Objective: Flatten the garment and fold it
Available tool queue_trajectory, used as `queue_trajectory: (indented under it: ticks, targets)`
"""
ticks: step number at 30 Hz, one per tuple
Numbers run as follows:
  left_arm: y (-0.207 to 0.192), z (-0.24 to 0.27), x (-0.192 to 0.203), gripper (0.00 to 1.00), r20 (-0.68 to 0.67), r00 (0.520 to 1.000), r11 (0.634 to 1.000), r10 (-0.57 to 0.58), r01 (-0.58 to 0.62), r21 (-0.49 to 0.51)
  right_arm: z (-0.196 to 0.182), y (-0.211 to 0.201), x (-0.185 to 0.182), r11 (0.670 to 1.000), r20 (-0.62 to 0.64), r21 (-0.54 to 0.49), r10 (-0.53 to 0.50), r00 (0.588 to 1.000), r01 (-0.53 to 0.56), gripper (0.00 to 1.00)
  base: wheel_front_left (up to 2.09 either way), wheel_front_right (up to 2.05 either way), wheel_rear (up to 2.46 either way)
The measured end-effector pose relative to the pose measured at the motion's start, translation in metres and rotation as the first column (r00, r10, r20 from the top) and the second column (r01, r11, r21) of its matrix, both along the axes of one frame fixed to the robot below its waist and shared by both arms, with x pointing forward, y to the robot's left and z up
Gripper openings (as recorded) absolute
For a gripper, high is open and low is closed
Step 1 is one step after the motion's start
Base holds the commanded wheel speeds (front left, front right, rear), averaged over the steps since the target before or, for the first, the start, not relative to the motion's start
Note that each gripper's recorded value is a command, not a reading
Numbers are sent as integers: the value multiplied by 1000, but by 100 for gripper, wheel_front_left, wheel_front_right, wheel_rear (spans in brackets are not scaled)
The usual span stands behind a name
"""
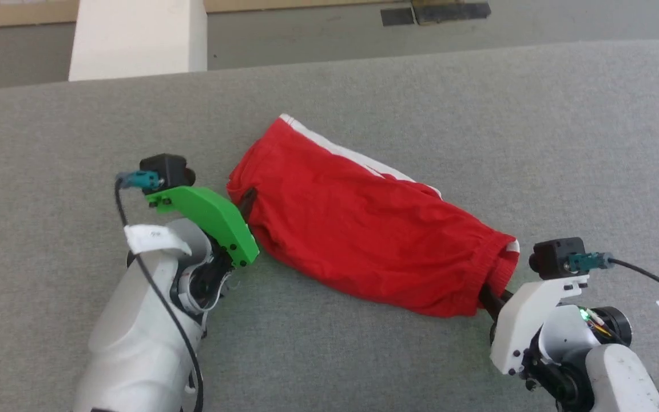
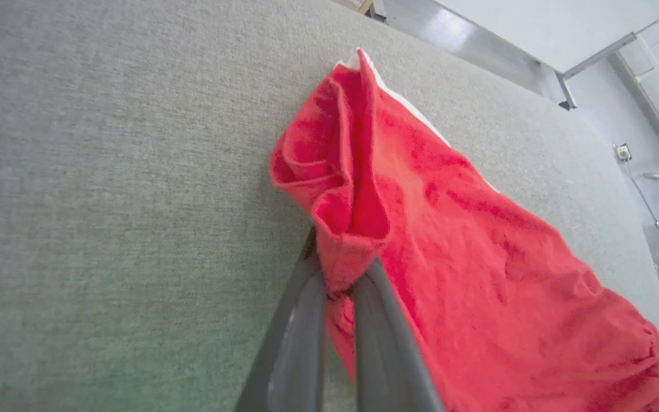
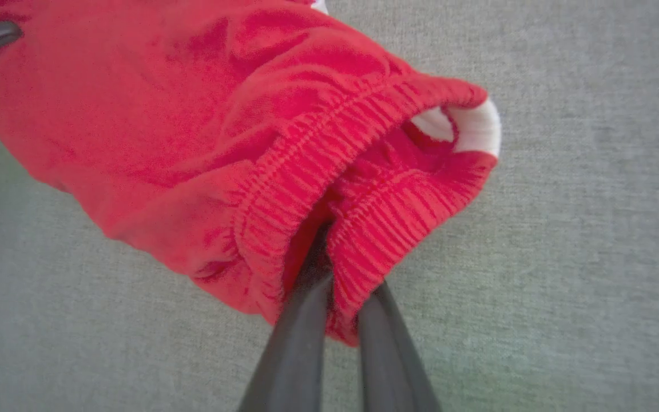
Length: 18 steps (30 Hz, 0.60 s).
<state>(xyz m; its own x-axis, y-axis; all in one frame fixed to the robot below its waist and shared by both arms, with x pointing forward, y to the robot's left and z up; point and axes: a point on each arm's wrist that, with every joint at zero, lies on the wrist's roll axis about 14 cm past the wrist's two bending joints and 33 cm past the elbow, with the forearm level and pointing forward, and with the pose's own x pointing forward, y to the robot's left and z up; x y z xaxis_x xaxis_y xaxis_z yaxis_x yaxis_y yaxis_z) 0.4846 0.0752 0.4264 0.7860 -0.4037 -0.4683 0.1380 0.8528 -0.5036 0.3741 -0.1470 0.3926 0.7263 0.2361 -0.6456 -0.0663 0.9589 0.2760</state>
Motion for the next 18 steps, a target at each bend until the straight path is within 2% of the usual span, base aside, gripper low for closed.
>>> queue_trajectory:
  ticks: [4,8,18]
  targets:
    - [9,14,-17,0,35,998,996,57,-54,-75,13,-5,-1,1000,-4,-2,24,1000,-24,0,0,0,0]
    - [21,13,-46,0,26,993,988,117,-114,-105,19,-18,-8,998,-36,-41,55,998,-57,0,0,0,0]
    - [29,-18,-138,0,-151,967,965,206,-226,-132,7,-34,-38,979,-195,-112,149,969,-173,0,0,0,0]
